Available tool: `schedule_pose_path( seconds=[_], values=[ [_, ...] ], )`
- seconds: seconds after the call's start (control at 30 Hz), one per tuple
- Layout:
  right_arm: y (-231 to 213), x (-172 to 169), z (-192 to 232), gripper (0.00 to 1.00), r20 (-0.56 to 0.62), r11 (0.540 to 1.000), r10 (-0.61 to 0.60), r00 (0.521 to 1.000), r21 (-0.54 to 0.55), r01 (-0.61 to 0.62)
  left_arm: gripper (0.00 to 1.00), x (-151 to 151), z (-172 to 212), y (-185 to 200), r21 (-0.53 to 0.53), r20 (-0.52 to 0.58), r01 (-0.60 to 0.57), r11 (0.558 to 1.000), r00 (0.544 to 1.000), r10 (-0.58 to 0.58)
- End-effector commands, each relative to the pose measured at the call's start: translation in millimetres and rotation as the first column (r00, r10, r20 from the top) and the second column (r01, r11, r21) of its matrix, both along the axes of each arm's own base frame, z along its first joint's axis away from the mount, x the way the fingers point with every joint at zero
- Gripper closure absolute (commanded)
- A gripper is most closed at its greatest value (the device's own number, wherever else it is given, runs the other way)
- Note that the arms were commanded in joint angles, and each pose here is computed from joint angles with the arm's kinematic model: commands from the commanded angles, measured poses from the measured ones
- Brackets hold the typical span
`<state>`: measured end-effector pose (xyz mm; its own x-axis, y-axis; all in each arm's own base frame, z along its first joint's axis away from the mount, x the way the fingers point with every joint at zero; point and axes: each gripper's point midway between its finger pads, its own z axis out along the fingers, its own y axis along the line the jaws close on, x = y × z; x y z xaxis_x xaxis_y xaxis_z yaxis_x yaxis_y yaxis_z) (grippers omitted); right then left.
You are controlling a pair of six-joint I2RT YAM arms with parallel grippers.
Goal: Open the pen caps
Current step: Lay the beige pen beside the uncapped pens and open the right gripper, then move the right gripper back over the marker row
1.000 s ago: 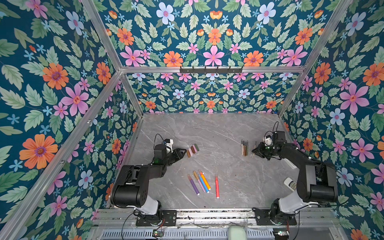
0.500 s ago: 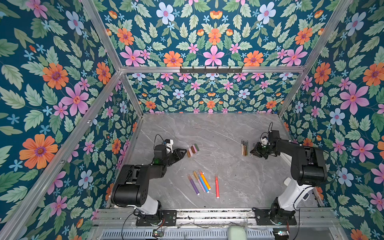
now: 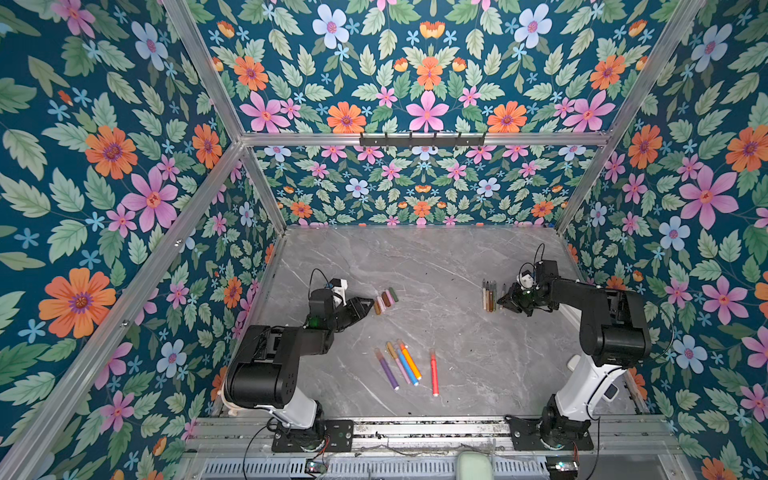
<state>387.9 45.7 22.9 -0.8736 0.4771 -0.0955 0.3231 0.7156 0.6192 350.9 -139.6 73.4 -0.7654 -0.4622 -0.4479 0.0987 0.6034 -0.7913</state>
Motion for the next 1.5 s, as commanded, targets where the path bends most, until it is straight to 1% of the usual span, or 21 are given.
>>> schedule_pose_path(
  seconds=[0.0, 0.03, 0.17, 0.3, 0.63, 0.67, 0.77, 0.9, 1.0, 1.13, 1.23, 1.3, 1.37, 1.4, 1.47],
  values=[
    [-4, -10, -11, 0.92, -0.052, 1.0, -0.008, 0.999, -0.031, 0.006, 0.57, 4, 6, -1, -0.002, 0.033, 0.007, 1.0, 0.999, -0.007],
    [-4, -10, -11, 0.9, -0.052, 1.0, -0.008, 0.999, -0.031, 0.006, 0.57, 4, 6, -1, -0.002, 0.032, 0.007, 1.0, 0.999, -0.007],
    [-4, -10, -10, 0.77, -0.047, 1.0, -0.007, 0.999, -0.03, 0.005, 0.56, 4, 6, -1, -0.002, 0.032, 0.007, 1.0, 0.999, -0.007],
    [-3, -11, -10, 0.69, -0.048, 1.0, -0.007, 0.999, -0.029, 0.006, 0.57, 4, 6, -1, -0.002, 0.032, 0.007, 1.0, 0.999, -0.007],
    [-2, -10, -7, 0.65, -0.031, 1.0, -0.005, 0.999, -0.021, 0.004, 0.56, 4, 4, -1, -0.002, 0.026, 0.011, 1.0, 1.0, -0.011],
    [-2, -9, -4, 0.65, -0.022, 1.0, -0.006, 1.0, -0.021, 0.005, 0.56, 4, 3, -1, -0.002, 0.024, 0.008, 1.0, 1.0, -0.008],
    [-2, -10, 6, 0.59, 0.0, 1.0, -0.004, 1.0, -0.022, 0.004, 0.57, 4, 2, -1, -0.001, 0.022, 0.007, 1.0, 1.0, -0.007],
    [4, -14, 24, 0.58, 0.032, 1.0, 0.012, 0.999, -0.029, -0.011, 0.56, 4, 3, 0, 0.0, 0.026, 0.004, 1.0, 1.0, -0.004],
    [14, -23, 43, 0.58, 0.074, 0.997, 0.043, 0.996, -0.069, -0.038, 0.56, 4, 4, 0, 0.006, 0.033, 0.0, 1.0, 0.999, 0.0],
    [39, -47, 69, 0.58, 0.116, 0.986, 0.121, 0.986, -0.126, -0.106, 0.56, 3, 4, 2, 0.012, 0.037, -0.005, 1.0, 0.999, 0.005],
    [77, -73, 79, 0.58, 0.127, 0.963, 0.226, 0.966, -0.178, -0.201, 0.57, 4, 5, 1, 0.012, 0.042, -0.004, 1.0, 0.999, 0.004],
    [111, -93, 81, 0.58, 0.126, 0.932, 0.318, 0.94, -0.222, -0.286, 0.57, 5, 6, 2, 0.014, 0.044, -0.007, 1.0, 0.999, 0.006],
    [151, -116, 78, 0.58, 0.117, 0.887, 0.416, 0.902, -0.269, -0.375, 0.57, 5, 6, 2, 0.015, 0.045, -0.009, 1.0, 0.999, 0.008],
    [167, -125, 76, 0.58, 0.115, 0.871, 0.448, 0.886, -0.279, -0.404, 0.57, 5, 6, 2, 0.016, 0.047, -0.008, 1.0, 0.999, 0.007],
    [208, -148, 71, 0.58, 0.105, 0.824, 0.53, 0.841, -0.298, -0.482, 0.57, 5, 7, 2, 0.019, 0.05, -0.008, 1.0, 0.999, 0.007]
  ],
)
